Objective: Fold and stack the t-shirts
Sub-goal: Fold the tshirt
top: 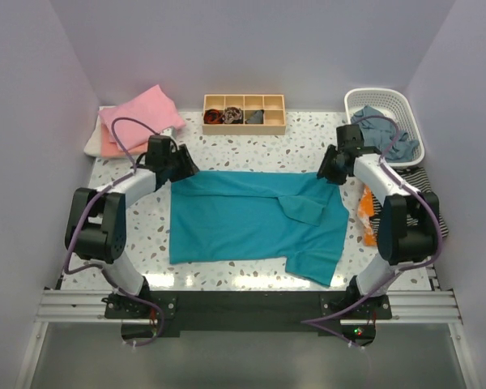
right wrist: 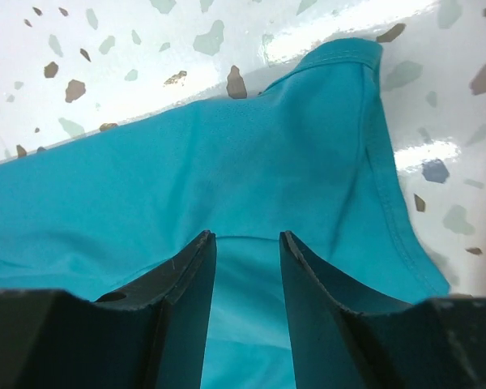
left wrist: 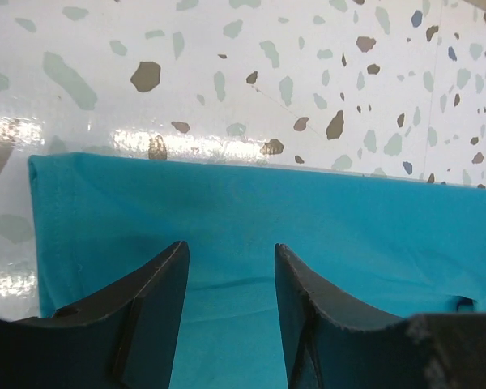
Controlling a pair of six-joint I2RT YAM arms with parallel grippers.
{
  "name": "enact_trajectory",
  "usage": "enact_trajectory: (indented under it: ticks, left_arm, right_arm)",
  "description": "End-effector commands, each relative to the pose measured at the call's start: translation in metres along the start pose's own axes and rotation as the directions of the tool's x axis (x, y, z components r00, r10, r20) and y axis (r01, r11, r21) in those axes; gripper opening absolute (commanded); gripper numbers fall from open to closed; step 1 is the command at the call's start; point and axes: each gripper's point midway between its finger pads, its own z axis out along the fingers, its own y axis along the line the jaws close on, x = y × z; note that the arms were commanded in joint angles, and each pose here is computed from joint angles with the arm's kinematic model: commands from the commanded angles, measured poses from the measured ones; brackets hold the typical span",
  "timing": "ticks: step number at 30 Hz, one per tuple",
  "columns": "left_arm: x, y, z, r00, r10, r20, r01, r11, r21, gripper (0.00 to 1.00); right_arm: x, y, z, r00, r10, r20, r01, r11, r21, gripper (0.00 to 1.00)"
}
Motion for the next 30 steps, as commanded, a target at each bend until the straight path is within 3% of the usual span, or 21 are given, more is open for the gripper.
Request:
enact_trajectory:
  ticks: [1, 8, 14, 20, 26, 30]
  left_arm:
    - [-0.010, -0.020, 0.013, 1.000, 0.003, 0.022, -0.005, 0.996, 0.090, 0.50]
    - [0.022, 0.025, 0.027, 0.999, -0.014, -0.038, 0.011, 0.997, -0.079, 0.43]
    - [0.058, 0.064, 0.012, 0.993, -0.065, -0.101, 0.042, 0.975, -0.216, 0.43]
    - [0.082, 0.085, 0.007, 0.986, -0.082, -0.147, 0.038, 0.959, -0.280, 0.44]
    - [0.073, 0.099, 0.002, 0.990, -0.047, -0.135, -0.002, 0.941, -0.338, 0.44]
    - [0.054, 0.076, 0.010, 0.994, -0.042, -0.102, 0.018, 0.974, -0.228, 0.43]
  right_arm:
    - [-0.014, 0.018, 0.014, 0.999, 0.029, 0.024, -0.028, 0.997, -0.069, 0.41]
    - [-0.001, -0.004, 0.046, 0.999, 0.034, -0.019, -0.033, 0.998, 0.044, 0.40]
    - [0.007, -0.046, 0.062, 0.998, 0.036, -0.061, -0.018, 0.961, 0.275, 0.40]
    - [0.008, -0.059, 0.074, 0.998, 0.046, -0.053, -0.025, 0.943, 0.333, 0.40]
    - [0.001, -0.062, 0.072, 0.998, 0.045, -0.031, -0.032, 0.943, 0.330, 0.40]
    - [-0.006, -0.023, 0.067, 1.000, 0.005, -0.014, -0.004, 0.995, 0.098, 0.41]
